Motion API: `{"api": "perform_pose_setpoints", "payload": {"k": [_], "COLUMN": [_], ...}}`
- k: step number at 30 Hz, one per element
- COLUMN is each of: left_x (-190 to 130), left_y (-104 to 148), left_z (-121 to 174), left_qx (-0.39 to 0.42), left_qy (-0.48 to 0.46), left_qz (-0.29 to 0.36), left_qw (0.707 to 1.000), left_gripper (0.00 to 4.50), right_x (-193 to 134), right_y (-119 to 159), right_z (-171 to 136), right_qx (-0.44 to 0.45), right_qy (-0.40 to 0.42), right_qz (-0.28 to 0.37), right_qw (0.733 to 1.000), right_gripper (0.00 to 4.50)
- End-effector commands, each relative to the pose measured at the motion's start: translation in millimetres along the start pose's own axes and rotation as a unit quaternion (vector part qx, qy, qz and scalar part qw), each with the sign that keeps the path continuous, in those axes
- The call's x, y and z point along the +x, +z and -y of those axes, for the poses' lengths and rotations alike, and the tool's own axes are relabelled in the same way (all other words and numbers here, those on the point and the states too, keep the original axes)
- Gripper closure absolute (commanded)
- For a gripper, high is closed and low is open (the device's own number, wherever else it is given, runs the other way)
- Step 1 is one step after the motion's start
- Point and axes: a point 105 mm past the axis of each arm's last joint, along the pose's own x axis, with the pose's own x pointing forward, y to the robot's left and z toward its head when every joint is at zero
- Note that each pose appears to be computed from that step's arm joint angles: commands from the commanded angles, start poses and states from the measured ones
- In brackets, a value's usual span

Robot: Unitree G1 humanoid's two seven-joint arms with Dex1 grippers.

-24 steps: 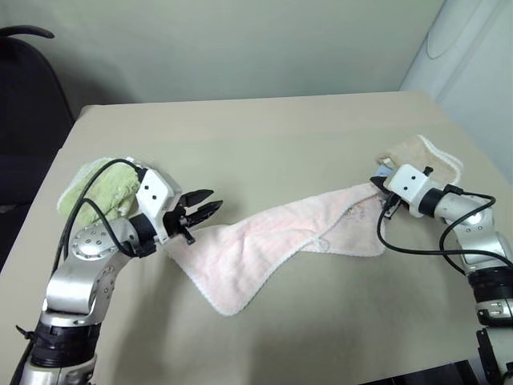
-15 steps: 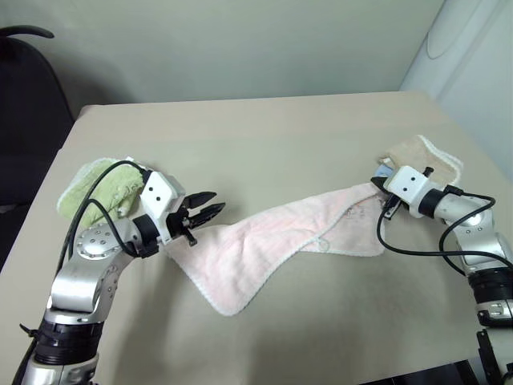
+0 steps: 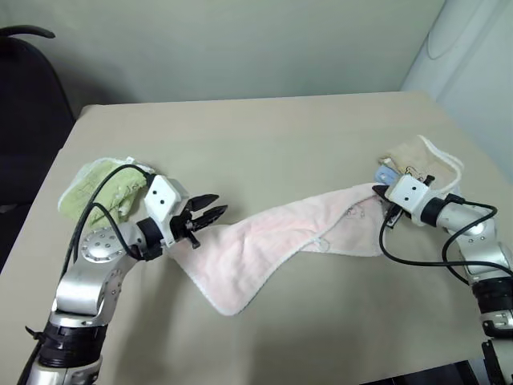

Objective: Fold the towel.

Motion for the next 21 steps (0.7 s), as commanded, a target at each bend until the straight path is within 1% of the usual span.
{"api": "perform_pose_setpoints", "payload": {"k": [1,3,5,8,12,15,18,21], "left_x": [-10,-17,-23,-25,-20,-16,-12,-8], "left_y": [4,2,0,-9,-25,-31,-30,-27], "left_z": [-16,-30,-35,-30,-23,-19,-13,-3], "left_qx": [0.006,-0.010,-0.022,-0.034,-0.048,-0.054,-0.061,-0.059], "left_qy": [0.052,0.092,0.113,0.113,0.103,0.092,0.074,0.044], "left_qz": [0.016,0.024,0.028,0.020,0.006,0.003,0.011,0.011], "left_qw": [0.999,0.995,0.993,0.993,0.994,0.994,0.995,0.997], "left_gripper": [2.94,2.94,2.94,2.94,2.94,2.94,2.94,2.94], "right_x": [-8,-13,-19,-32,-40,-40,-35,-28], "right_y": [10,4,-3,-16,-24,-21,-12,-4], "right_z": [22,33,42,47,51,53,53,47], "right_qx": [0.003,0.036,0.068,0.090,0.092,0.085,0.068,0.034], "right_qy": [-0.044,-0.070,-0.093,-0.102,-0.111,-0.110,-0.099,-0.063], "right_qz": [0.016,0.014,0.010,-0.004,-0.016,-0.011,0.001,0.006], "right_qw": [0.999,0.997,0.993,0.991,0.989,0.990,0.993,0.997], "right_gripper": [4.49,4.49,4.49,4.49,4.49,4.49,4.49,4.49]}}
